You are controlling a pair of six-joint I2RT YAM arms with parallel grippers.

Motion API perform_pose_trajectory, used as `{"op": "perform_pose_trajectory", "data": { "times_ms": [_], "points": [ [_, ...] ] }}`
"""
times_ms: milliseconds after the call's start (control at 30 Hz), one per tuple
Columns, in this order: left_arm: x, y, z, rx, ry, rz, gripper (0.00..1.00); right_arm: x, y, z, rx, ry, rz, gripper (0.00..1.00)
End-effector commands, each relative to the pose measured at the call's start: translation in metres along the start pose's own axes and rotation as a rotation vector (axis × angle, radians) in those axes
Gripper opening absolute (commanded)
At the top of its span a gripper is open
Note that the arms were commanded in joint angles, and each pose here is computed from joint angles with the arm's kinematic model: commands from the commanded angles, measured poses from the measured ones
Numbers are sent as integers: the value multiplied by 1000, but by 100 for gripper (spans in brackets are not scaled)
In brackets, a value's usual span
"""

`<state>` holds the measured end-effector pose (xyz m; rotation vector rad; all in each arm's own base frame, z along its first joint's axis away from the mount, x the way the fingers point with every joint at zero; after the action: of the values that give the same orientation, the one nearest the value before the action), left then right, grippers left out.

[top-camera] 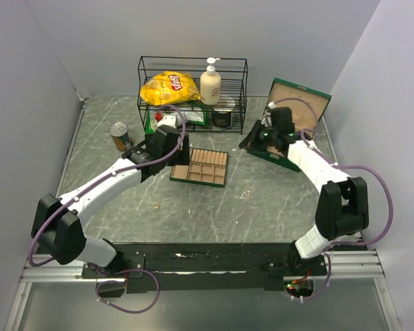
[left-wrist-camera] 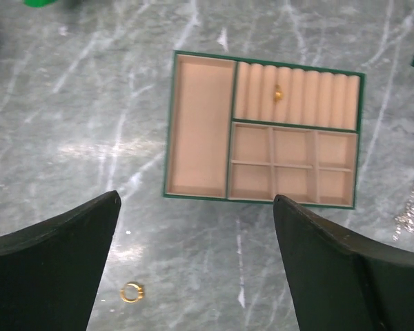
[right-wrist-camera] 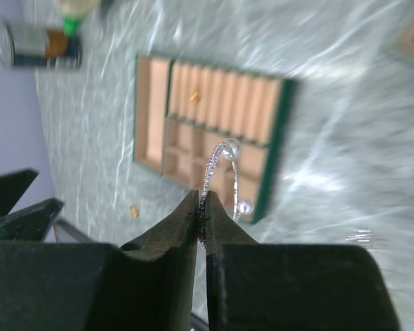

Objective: Organize the mixed jewelry

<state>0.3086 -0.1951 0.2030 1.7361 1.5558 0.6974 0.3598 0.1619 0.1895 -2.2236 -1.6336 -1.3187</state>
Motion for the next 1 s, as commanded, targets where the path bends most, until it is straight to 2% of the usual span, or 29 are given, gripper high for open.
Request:
{"op": "perform_pose_trajectory", "data": {
  "times_ms": [0, 267, 467, 967],
  "points": [
    [23, 19, -12, -49, 8, -11, 97, -21, 40, -30, -110, -15, 11, 12],
    [78, 18, -15, -47, 93, -37, 96, -66, 96, -56, -239, -77, 84, 12],
    [103, 7, -8, -23, 137, -15, 96, -91, 132, -71, -335, -136, 123, 12],
    [111, -23, 21, 46, 123, 2, 96, -142, 180, -51, -423, -421, 66, 12]
  ]
}}
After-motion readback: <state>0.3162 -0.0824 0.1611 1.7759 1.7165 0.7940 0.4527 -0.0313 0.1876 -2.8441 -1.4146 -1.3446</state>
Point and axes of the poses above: each gripper's point midway between its finger pads, its own z axis out along the fingers, its own x axis along the line the jaws close on, y = z × x, the point moved 4 cm from there along -z, back along the fingers, and after that the axes turned 5 degrees about z, right-handed, at the moved point
